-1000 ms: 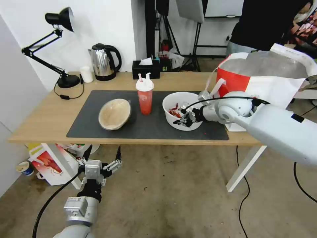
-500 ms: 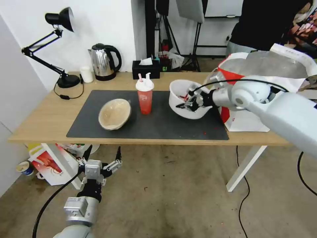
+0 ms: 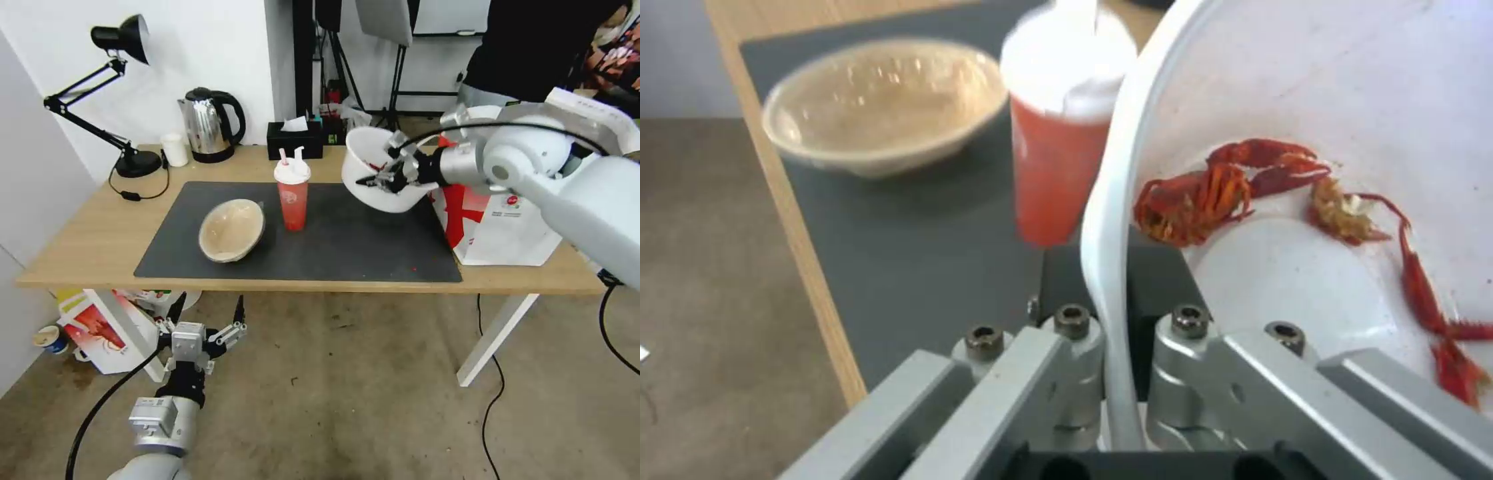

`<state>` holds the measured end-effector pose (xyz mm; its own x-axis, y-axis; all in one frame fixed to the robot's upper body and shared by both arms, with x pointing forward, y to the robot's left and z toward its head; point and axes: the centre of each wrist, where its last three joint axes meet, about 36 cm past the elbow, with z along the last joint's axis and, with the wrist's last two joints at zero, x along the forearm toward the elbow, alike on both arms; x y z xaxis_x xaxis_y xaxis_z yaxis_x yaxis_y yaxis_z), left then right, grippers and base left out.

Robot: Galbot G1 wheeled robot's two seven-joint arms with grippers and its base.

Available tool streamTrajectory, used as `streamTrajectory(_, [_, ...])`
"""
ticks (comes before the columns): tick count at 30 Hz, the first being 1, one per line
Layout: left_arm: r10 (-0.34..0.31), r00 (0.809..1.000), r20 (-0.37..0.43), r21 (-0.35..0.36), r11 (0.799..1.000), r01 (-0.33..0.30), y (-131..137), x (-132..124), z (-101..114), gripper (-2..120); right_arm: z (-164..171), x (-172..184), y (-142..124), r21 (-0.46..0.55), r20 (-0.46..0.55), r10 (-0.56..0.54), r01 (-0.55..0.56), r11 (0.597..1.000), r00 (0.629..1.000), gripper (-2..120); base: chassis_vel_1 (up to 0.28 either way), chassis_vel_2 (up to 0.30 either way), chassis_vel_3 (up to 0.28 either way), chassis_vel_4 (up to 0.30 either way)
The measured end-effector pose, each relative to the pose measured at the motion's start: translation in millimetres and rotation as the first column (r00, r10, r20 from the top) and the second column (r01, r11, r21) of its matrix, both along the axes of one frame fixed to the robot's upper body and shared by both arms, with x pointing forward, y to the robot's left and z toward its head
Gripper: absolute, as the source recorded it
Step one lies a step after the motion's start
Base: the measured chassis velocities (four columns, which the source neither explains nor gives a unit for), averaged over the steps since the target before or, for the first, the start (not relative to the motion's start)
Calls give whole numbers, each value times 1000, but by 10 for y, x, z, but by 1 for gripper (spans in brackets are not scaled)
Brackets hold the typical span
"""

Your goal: Pick up the trash from the table and place it into the takeout bag.

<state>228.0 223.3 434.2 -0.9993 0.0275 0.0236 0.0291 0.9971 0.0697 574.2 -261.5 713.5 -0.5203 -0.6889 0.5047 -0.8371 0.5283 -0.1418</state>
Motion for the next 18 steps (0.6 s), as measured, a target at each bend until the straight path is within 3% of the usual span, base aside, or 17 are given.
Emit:
streamTrajectory(6, [0, 1000, 0, 0, 1000, 0, 0, 0, 0, 100, 336, -10, 107, -20, 65, 48, -47, 999, 997, 0, 0, 0, 0, 0])
streamTrajectory(18, [0, 1000, 0, 0, 1000, 0, 0, 0, 0, 100, 675, 22, 257, -31, 113, 78, -75, 997, 991, 0, 0, 0, 0, 0])
